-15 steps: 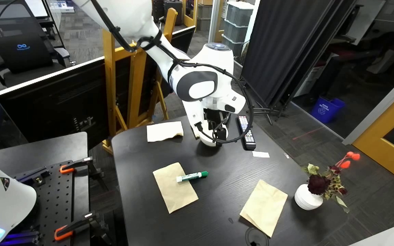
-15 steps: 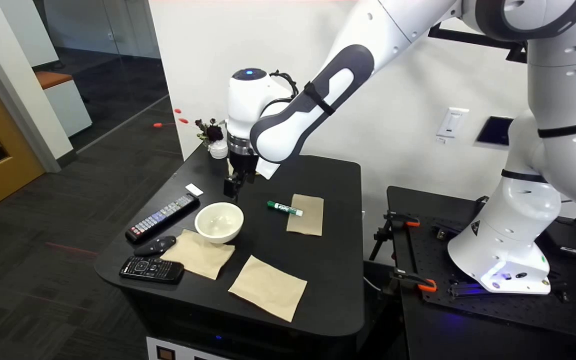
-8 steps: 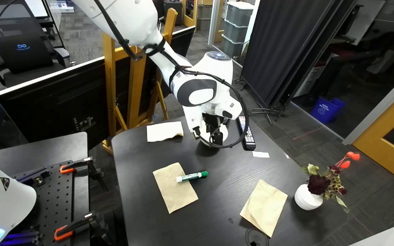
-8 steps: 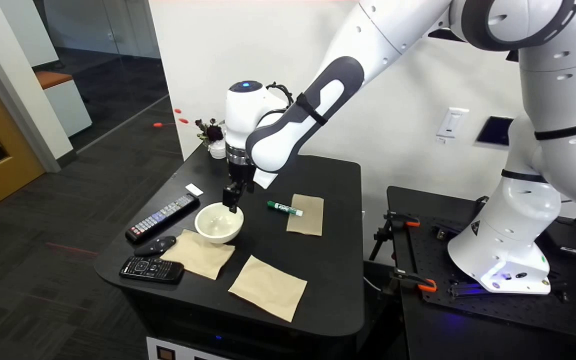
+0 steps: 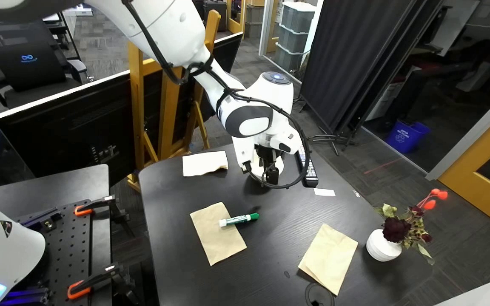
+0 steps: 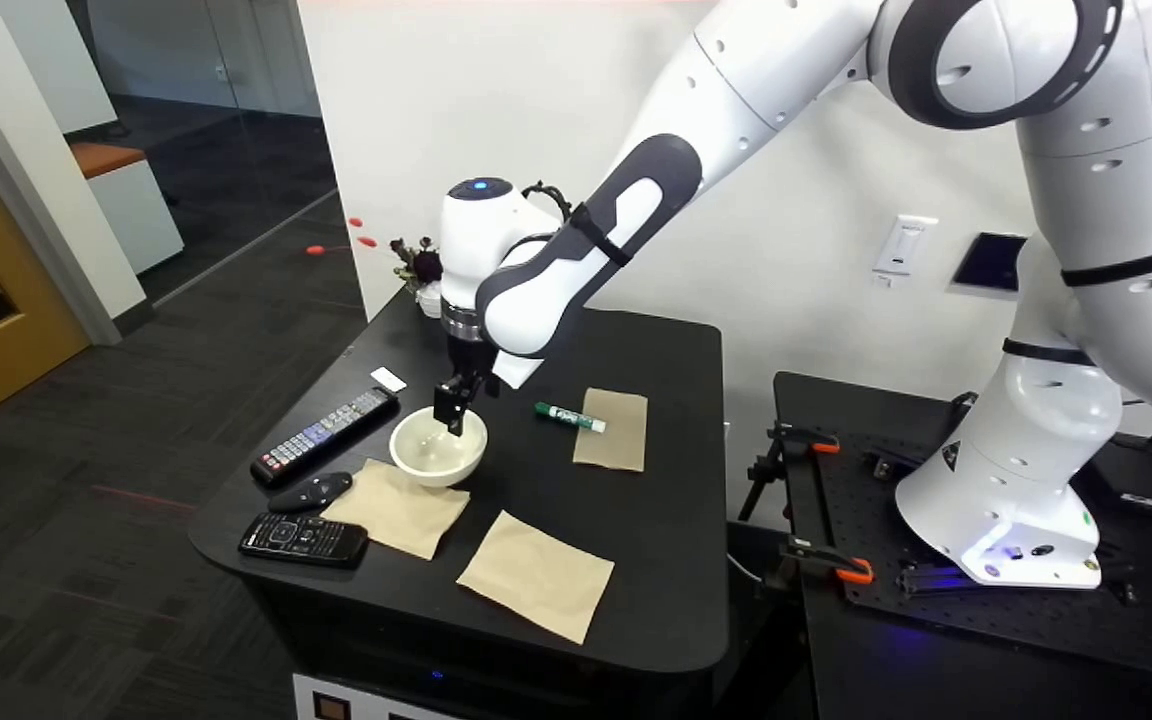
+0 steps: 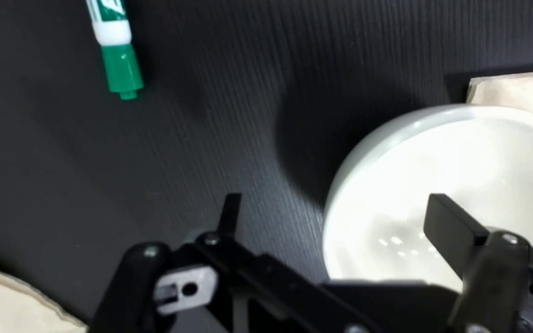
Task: Move the white bowl forward.
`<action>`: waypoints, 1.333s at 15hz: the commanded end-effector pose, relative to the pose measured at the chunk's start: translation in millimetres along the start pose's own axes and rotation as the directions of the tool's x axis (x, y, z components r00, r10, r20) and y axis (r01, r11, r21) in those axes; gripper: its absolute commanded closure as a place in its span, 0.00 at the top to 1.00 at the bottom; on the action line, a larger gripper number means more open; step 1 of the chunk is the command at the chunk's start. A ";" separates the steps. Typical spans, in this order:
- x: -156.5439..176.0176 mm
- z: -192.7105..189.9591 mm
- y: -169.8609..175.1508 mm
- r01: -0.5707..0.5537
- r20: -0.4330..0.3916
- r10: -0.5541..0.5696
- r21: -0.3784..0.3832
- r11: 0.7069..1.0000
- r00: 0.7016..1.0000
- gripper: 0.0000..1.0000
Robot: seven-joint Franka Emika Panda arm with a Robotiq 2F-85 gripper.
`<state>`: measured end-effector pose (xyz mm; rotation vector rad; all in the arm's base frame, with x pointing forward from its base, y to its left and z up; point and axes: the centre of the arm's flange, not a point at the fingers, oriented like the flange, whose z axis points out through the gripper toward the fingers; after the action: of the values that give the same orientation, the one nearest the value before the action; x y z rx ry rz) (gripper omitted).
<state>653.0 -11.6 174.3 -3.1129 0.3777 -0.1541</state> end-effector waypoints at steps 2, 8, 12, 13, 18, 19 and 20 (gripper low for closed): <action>12.5 5.9 -4.5 -0.038 -0.007 0.038 0.013 0.999 0.999 0.89; 14.8 10.0 -6.3 -0.051 -0.010 0.051 0.015 0.999 0.999 0.36; 15.6 11.4 -9.1 -0.045 -0.006 0.045 0.018 0.999 0.999 0.05; 15.7 12.1 -10.0 -0.043 -0.004 0.043 0.019 0.999 0.999 0.01; 14.9 8.0 -10.7 -0.038 0.016 0.038 0.015 0.999 0.999 0.03; 12.2 5.0 -8.4 -0.040 0.017 0.040 0.014 0.999 0.999 0.03; 10.3 3.3 -6.9 -0.045 0.013 0.045 0.008 0.999 0.999 0.03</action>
<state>668.2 -5.8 169.3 -3.1008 0.3968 -0.1754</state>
